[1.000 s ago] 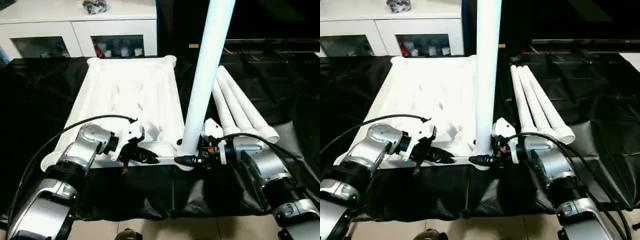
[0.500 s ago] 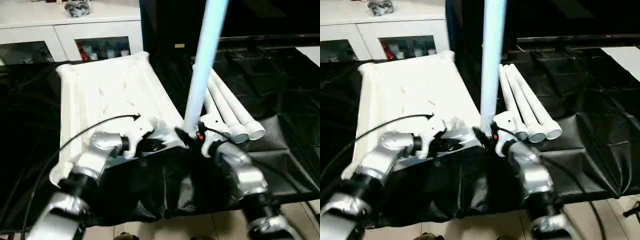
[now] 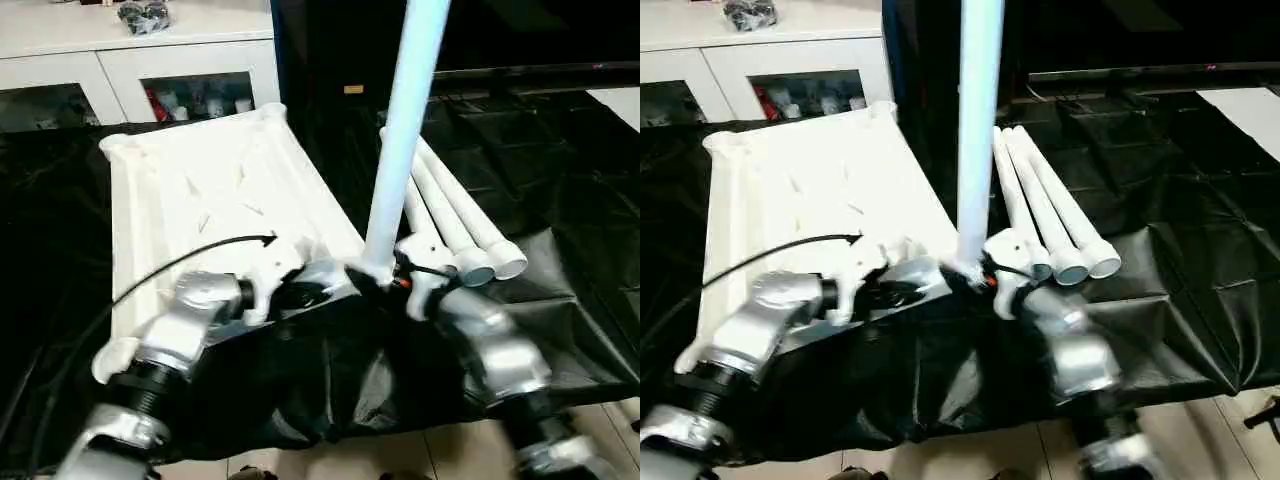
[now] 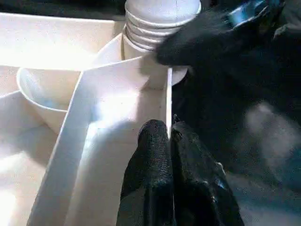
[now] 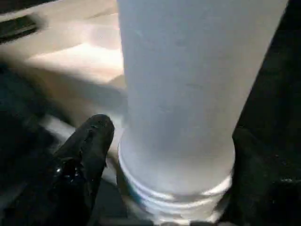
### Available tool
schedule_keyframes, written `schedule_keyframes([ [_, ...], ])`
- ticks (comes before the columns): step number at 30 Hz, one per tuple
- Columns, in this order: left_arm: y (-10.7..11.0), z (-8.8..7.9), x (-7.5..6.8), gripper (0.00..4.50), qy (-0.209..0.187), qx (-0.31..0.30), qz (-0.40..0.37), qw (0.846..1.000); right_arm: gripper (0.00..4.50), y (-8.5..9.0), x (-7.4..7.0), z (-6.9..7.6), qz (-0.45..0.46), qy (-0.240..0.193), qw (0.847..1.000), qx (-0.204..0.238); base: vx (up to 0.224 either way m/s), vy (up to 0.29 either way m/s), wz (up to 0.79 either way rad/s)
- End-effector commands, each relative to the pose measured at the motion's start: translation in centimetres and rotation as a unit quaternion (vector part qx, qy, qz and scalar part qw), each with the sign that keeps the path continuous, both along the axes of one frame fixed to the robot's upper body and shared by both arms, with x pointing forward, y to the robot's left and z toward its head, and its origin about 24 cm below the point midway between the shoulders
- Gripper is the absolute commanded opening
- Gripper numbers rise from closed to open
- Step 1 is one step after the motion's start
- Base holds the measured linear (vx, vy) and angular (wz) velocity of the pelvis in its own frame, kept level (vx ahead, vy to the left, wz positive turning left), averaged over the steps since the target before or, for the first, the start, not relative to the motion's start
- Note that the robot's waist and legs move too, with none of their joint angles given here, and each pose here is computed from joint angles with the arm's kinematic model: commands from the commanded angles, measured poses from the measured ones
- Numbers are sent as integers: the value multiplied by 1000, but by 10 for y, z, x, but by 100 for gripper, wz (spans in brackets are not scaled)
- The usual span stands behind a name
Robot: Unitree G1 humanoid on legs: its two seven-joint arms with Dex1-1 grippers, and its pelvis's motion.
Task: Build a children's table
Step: Rotate leg to tighten
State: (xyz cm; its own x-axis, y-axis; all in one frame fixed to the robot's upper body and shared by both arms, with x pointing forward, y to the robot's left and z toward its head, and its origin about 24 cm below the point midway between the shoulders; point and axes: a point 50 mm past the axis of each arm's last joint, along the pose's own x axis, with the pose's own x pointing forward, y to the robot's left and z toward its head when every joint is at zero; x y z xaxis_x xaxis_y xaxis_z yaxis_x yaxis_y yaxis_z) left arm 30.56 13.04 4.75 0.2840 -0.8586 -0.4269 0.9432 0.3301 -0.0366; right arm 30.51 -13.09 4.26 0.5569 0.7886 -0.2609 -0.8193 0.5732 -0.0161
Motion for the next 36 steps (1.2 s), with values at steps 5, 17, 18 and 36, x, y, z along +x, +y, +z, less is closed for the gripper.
schedule_keyframes([
  [5, 1, 17, 4, 0, 7, 0, -116, 993, 378, 2, -4, 8, 155, 32, 987, -12, 0, 0, 0],
  [17, 9, 22, 17, 0, 13, 34, -154, 987, 310, 4, -7, 5, 247, 58, 966, -49, 0, 0, 0],
  [18, 9, 22, 17, 0, 14, 34, -156, 987, 285, 5, -6, 5, 248, 58, 966, -46, 0, 0, 0],
  [36, -12, 12, 25, 0, -16, -18, 45, 999, 269, 25, 10, -15, -87, 28, 996, 1, 0, 0, 0],
])
